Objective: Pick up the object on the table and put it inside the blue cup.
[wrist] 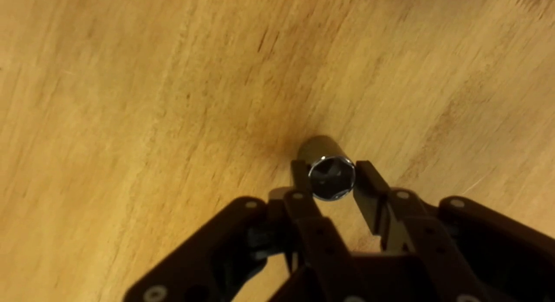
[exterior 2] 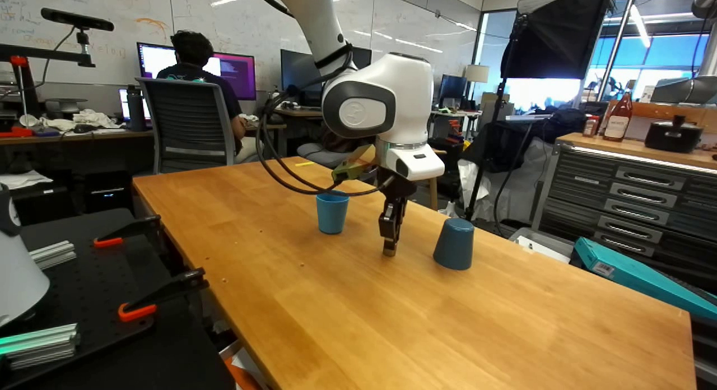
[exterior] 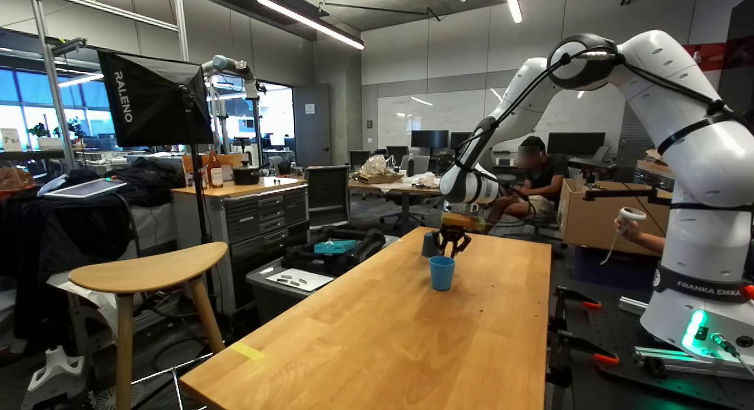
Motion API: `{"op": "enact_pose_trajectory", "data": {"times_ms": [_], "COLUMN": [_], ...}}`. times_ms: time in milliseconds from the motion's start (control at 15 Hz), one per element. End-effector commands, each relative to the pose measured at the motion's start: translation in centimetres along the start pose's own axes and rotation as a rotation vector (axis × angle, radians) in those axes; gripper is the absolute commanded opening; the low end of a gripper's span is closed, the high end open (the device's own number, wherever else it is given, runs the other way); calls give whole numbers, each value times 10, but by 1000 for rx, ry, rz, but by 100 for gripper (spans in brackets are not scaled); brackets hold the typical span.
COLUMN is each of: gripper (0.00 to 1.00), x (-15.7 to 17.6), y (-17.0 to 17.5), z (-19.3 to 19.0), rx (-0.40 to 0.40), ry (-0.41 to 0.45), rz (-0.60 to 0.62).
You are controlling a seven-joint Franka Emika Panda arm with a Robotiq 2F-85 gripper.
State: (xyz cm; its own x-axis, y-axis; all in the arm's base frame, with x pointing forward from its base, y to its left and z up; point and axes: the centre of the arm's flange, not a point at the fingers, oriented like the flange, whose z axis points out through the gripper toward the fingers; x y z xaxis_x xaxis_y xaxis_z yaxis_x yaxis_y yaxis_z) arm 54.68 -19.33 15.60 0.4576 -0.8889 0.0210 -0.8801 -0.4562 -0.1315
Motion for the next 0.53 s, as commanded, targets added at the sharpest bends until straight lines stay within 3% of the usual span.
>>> {"op": "enact_pose_trajectory", "data": {"times_ms": [0,467], "gripper": [14,13], "x": [-7,-47], "y": [-9,-39], "z": [-31,-129], "rx": [29,79], "ry": [-72,-199], "rz": [-41,-178]}}
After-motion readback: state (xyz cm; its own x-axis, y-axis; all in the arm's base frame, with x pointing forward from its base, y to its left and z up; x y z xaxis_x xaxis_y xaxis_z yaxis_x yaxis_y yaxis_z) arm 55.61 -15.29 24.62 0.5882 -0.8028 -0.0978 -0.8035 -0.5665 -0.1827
